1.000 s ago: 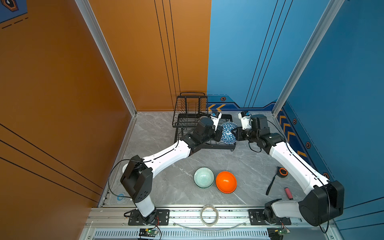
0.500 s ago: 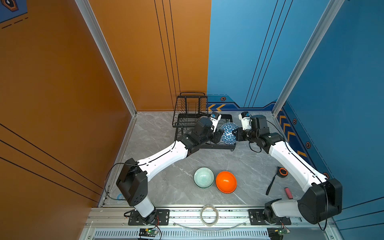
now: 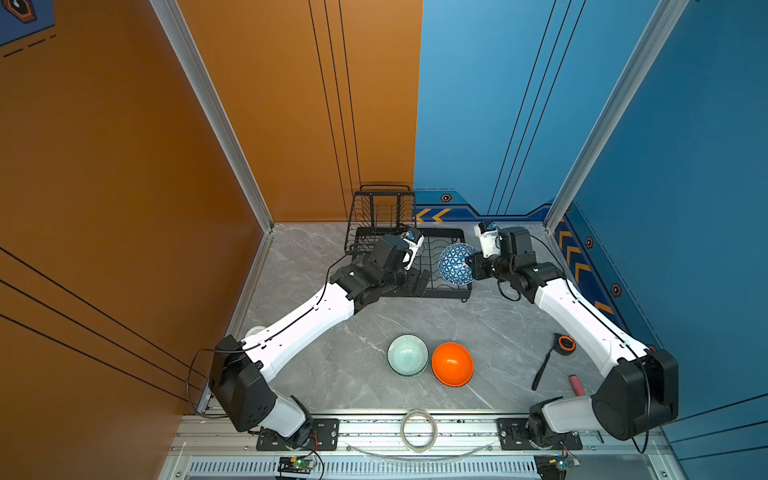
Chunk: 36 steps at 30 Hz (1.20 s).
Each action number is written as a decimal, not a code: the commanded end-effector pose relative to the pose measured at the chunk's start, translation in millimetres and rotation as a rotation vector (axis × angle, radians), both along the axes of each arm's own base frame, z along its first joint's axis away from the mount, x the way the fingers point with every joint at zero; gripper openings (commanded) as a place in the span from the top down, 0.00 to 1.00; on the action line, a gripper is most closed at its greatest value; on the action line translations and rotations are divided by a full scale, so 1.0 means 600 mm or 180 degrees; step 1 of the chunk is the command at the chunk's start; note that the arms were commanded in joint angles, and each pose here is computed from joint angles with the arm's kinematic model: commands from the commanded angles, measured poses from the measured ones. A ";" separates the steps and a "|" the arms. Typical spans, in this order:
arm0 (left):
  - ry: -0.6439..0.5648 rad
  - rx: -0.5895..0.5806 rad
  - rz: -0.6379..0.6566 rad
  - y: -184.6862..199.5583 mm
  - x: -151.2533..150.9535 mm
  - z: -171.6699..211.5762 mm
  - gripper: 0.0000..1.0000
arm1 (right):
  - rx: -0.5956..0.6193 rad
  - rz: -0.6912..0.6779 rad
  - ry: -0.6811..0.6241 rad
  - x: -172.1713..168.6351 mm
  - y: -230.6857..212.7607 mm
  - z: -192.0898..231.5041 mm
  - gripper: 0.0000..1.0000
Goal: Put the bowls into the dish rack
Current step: 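Carry the blue bowl with the right gripper over the rack while the left gripper releases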
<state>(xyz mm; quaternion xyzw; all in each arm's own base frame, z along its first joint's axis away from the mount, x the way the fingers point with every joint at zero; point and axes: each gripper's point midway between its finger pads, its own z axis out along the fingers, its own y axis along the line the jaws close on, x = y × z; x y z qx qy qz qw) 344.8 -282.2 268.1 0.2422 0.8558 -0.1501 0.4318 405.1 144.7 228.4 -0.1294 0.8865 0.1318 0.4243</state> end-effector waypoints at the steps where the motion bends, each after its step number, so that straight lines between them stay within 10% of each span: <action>1: 0.0105 0.0128 0.0233 0.050 -0.011 -0.007 0.02 | -0.0249 -0.0052 -0.0540 0.046 -0.004 0.063 1.00; 16: 0.0097 0.0073 0.0504 0.113 -0.014 -0.021 0.02 | -0.1750 -0.0188 -0.2305 0.156 0.013 0.111 1.00; 36: 0.0003 -0.0168 0.0606 0.112 0.019 -0.022 0.02 | -0.2891 -0.0062 -0.2752 0.302 0.020 0.032 1.00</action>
